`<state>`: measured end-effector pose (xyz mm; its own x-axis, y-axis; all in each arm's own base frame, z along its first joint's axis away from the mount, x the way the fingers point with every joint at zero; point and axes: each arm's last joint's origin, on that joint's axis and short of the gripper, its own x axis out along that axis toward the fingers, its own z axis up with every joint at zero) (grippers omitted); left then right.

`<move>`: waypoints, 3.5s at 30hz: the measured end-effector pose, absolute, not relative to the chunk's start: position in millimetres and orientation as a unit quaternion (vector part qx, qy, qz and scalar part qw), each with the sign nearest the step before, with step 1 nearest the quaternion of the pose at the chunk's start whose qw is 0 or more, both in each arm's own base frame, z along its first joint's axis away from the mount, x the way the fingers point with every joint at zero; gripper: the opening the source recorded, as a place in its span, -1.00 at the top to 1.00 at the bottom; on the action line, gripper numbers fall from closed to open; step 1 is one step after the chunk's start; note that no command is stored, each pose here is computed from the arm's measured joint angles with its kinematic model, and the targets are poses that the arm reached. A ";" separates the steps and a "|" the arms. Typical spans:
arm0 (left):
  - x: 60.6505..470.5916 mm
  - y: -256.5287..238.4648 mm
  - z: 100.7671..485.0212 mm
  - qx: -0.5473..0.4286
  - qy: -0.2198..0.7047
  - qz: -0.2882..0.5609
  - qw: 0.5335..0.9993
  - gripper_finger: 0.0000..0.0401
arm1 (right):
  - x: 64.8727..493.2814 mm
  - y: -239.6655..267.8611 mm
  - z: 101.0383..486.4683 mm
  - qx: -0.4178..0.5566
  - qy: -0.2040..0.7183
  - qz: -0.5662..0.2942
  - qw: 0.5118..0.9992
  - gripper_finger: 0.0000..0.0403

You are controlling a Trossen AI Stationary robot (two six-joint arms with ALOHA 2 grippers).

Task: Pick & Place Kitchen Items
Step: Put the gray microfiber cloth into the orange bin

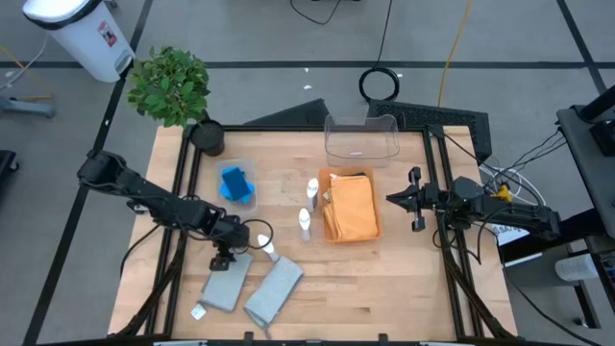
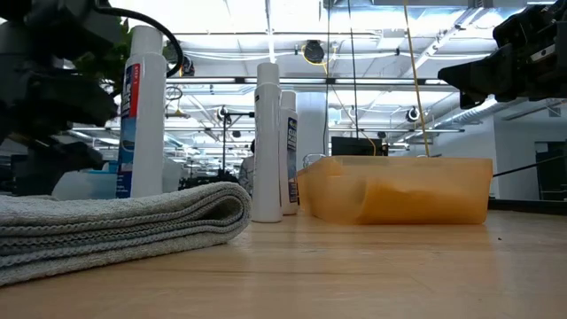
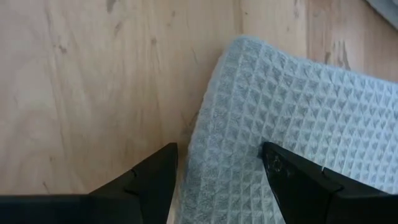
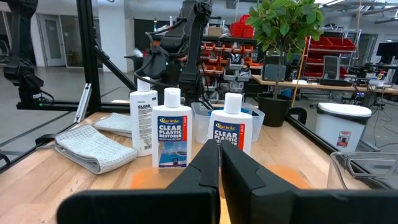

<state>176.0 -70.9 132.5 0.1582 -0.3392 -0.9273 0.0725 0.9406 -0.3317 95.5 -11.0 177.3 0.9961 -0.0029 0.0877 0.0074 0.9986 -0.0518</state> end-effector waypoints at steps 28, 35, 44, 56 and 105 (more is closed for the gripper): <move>174.7 -85.5 201.6 -0.141 0.567 -0.124 0.802 0.91 | 95.5 -11.0 177.4 -0.026 -0.044 -0.003 0.999 1.00; 166.0 -105.0 273.5 -0.116 0.476 -0.124 0.863 0.91 | 95.5 -11.0 177.4 -0.026 -0.044 -0.003 0.999 1.00; 153.7 -128.3 344.9 -0.070 0.355 -0.188 0.913 0.91 | 95.5 -11.0 177.3 -0.026 -0.044 -0.003 0.999 1.00; 217.4 -139.3 346.7 0.041 0.208 -0.145 0.966 0.91 | 95.5 -11.0 177.8 -0.027 -0.046 -0.003 0.999 1.00; 326.0 -74.4 283.1 0.114 0.294 0.005 0.949 0.91 | 141.4 -15.0 237.8 0.094 -0.222 0.007 0.970 0.99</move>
